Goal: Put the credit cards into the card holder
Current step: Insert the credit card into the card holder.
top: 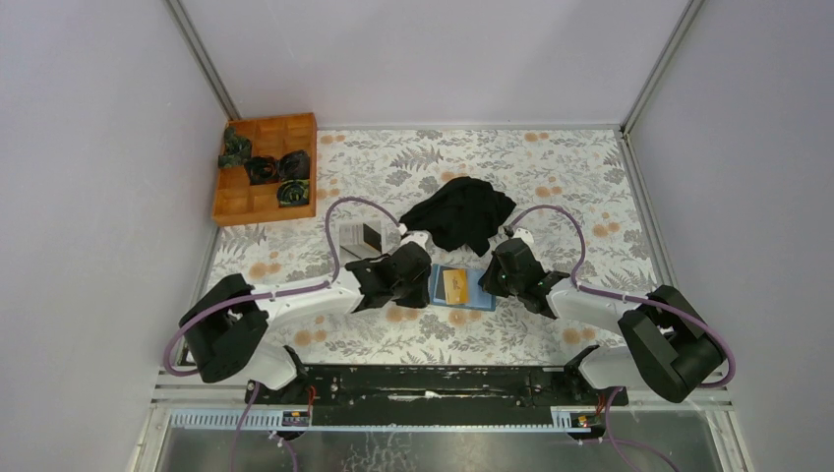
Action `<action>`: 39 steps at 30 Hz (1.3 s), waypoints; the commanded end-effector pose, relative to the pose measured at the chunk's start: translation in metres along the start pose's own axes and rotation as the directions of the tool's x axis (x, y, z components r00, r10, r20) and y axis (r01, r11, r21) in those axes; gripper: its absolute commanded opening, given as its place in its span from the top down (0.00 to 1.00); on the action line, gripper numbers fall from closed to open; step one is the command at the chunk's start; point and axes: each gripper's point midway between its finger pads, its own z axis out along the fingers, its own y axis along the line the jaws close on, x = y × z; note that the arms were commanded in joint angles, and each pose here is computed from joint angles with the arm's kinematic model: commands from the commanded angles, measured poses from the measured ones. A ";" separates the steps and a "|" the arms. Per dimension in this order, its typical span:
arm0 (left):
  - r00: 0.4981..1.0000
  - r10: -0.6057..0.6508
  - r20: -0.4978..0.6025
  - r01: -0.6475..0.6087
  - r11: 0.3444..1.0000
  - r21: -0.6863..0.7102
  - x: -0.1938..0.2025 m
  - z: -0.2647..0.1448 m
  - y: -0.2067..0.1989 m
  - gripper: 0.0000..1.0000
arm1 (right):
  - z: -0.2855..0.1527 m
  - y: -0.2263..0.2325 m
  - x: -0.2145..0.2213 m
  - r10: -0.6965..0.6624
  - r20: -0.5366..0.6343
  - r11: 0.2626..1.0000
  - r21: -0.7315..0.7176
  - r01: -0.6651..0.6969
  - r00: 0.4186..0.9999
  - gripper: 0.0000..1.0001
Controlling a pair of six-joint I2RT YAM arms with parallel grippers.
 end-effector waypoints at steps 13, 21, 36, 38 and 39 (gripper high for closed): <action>0.991 0.085 0.100 -0.079 0.995 -0.064 -0.033 0.029 -0.020 0.71 | 0.001 -0.019 0.017 -0.019 -0.050 0.998 0.058 0.021 0.999 1.00; 0.990 0.084 0.112 -0.077 0.995 -0.067 -0.039 0.034 -0.024 0.71 | 0.002 -0.020 0.019 -0.019 -0.056 0.998 0.058 0.022 0.998 1.00; 0.983 0.125 0.131 -0.108 0.986 -0.130 -0.045 0.044 -0.020 0.71 | 0.002 -0.021 0.020 -0.020 -0.056 0.998 0.055 0.023 0.998 1.00; 0.982 0.133 0.135 -0.114 0.983 -0.144 -0.046 0.046 -0.017 0.71 | 0.002 -0.021 0.020 -0.020 -0.057 0.998 0.056 0.023 0.998 1.00; 0.981 0.137 0.139 -0.116 0.982 -0.150 -0.047 0.047 -0.017 0.71 | 0.002 -0.021 0.020 -0.020 -0.057 0.998 0.057 0.023 0.998 1.00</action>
